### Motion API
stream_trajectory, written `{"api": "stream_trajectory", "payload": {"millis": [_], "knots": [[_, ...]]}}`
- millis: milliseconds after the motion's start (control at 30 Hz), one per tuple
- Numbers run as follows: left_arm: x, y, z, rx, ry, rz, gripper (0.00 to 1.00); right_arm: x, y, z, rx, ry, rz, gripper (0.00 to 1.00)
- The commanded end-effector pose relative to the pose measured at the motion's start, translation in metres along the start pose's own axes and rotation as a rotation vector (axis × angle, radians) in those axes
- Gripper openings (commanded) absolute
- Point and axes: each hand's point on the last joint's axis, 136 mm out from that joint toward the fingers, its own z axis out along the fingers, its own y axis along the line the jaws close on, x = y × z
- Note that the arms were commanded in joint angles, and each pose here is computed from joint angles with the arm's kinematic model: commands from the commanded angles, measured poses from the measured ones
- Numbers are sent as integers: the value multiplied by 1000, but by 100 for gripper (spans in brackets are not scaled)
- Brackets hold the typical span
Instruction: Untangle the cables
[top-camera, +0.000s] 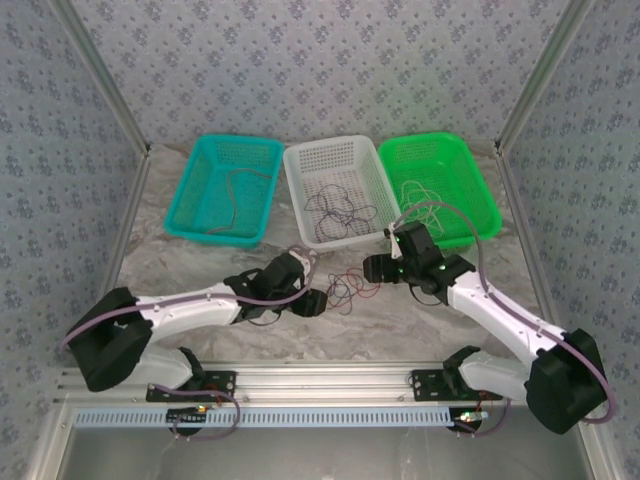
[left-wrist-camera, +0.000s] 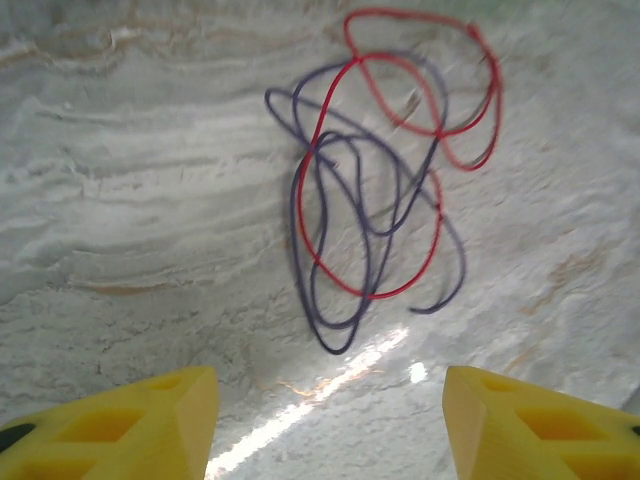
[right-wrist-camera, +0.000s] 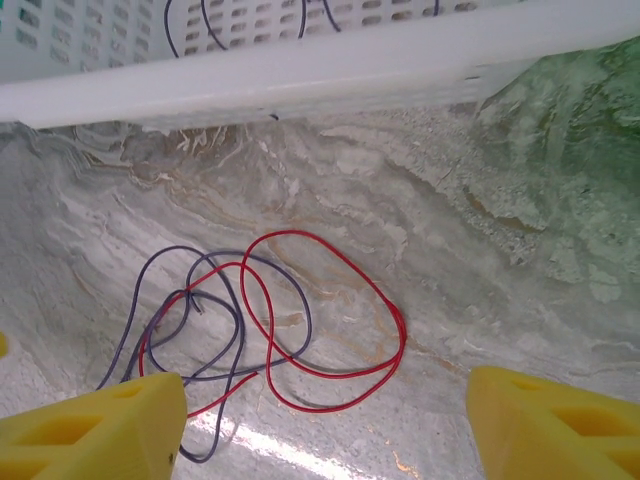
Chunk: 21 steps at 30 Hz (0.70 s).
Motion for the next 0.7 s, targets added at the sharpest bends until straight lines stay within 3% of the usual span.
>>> {"api": "stream_trajectory", "payload": {"millis": [0, 233, 667], "knots": [[-13, -10, 8, 5, -21, 49, 57, 1, -7, -5, 31, -37, 34, 78], [-18, -14, 29, -19, 6, 81, 51, 3, -10, -13, 41, -49, 45, 78], [-21, -16, 35, -41, -3, 100, 51, 0, -14, -19, 62, -67, 50, 80]]}}
